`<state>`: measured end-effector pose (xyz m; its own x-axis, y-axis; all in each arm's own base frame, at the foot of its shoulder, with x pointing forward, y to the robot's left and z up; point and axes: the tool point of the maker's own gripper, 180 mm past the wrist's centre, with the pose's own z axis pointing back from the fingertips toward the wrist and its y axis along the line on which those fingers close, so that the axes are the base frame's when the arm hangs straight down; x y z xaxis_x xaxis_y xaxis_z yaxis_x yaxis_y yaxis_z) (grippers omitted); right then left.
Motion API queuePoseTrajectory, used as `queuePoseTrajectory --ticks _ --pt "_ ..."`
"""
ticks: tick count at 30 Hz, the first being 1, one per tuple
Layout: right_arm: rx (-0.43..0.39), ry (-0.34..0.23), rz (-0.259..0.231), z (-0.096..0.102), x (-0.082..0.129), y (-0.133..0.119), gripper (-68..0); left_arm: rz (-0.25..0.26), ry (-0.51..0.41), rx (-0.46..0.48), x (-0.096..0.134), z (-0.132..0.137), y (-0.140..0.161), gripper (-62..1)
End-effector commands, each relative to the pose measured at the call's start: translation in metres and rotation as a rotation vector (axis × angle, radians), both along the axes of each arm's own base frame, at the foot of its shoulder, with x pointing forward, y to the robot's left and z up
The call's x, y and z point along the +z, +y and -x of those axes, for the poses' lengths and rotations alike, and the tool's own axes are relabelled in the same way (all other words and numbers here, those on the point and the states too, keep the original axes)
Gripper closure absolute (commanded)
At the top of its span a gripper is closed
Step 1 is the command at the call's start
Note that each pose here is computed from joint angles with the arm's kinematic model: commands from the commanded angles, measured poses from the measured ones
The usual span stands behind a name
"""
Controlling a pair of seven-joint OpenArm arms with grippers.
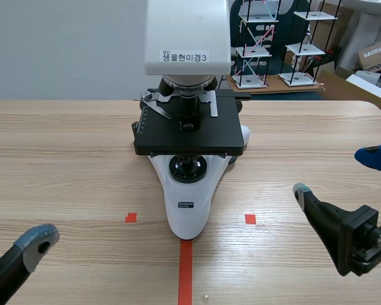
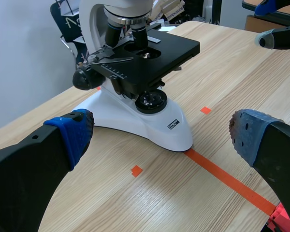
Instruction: Return to the home posture
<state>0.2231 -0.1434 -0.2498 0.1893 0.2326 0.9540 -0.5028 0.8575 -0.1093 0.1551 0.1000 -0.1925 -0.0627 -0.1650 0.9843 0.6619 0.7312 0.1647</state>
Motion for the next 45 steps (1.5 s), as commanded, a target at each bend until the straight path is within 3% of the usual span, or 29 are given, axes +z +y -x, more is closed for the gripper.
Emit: queuePoseTrajectory --ticks 1,45 --pt "0.005 -0.025 -0.010 -0.0018 0.0081 0.0013 -64.2 0.017 -0.002 0.011 0.0028 -0.0007 0.0000 -59.4" --pt "0.005 -0.026 -0.010 -0.0020 0.0083 0.0013 -64.2 0.015 -0.024 0.017 0.0059 -0.0050 0.0009 -59.4"
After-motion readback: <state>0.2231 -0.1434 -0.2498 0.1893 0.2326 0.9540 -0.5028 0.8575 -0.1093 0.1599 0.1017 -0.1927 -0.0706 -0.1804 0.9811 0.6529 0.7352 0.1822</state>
